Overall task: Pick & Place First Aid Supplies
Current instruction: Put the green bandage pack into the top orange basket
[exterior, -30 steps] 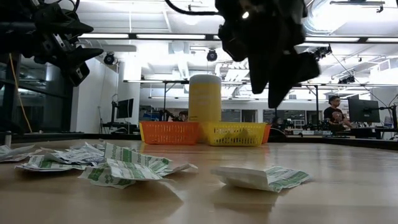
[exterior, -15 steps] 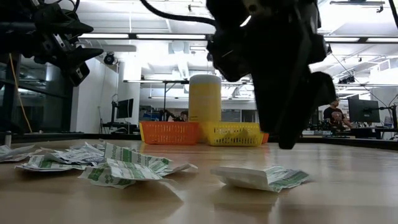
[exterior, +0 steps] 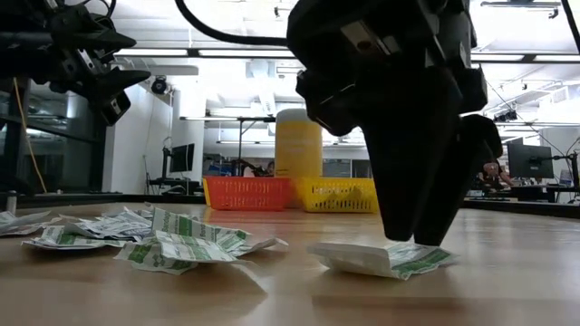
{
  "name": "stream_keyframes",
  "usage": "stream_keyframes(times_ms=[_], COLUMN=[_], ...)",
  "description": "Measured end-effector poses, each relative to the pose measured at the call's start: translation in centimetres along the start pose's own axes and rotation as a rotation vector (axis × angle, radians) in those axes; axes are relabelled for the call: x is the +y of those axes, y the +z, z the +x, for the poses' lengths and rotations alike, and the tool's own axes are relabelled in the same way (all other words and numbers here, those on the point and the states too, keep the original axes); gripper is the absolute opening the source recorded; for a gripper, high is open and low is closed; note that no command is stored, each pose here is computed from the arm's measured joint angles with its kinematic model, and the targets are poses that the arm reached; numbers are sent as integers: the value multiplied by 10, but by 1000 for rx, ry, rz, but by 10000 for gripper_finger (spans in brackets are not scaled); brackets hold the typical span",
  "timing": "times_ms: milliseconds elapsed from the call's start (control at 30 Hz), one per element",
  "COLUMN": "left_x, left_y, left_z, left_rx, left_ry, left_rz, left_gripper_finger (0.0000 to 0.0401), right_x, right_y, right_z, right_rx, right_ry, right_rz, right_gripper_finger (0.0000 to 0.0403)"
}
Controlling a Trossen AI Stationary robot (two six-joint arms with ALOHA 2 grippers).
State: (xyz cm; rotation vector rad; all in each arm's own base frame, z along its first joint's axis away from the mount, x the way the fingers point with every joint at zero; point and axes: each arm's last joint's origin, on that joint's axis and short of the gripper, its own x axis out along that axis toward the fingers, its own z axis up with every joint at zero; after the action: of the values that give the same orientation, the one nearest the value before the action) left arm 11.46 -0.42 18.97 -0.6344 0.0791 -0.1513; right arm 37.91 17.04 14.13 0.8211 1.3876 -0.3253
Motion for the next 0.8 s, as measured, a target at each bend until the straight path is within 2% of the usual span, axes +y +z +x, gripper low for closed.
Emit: stream_keyframes(times_ms=[300, 800], left_x=[0, 0], left_y=[0, 0], left_z=[0, 0], left_rx=[0, 0], left_ry=[0, 0], left_rz=[0, 0], left_gripper_finger=[191, 191], right_x=[-5, -12], right_y=[-3, -4], right_z=[27, 30], right_rx=[-14, -16], right_ry=[-87, -167], right_rz=[93, 121], right_gripper_finger=[176, 83])
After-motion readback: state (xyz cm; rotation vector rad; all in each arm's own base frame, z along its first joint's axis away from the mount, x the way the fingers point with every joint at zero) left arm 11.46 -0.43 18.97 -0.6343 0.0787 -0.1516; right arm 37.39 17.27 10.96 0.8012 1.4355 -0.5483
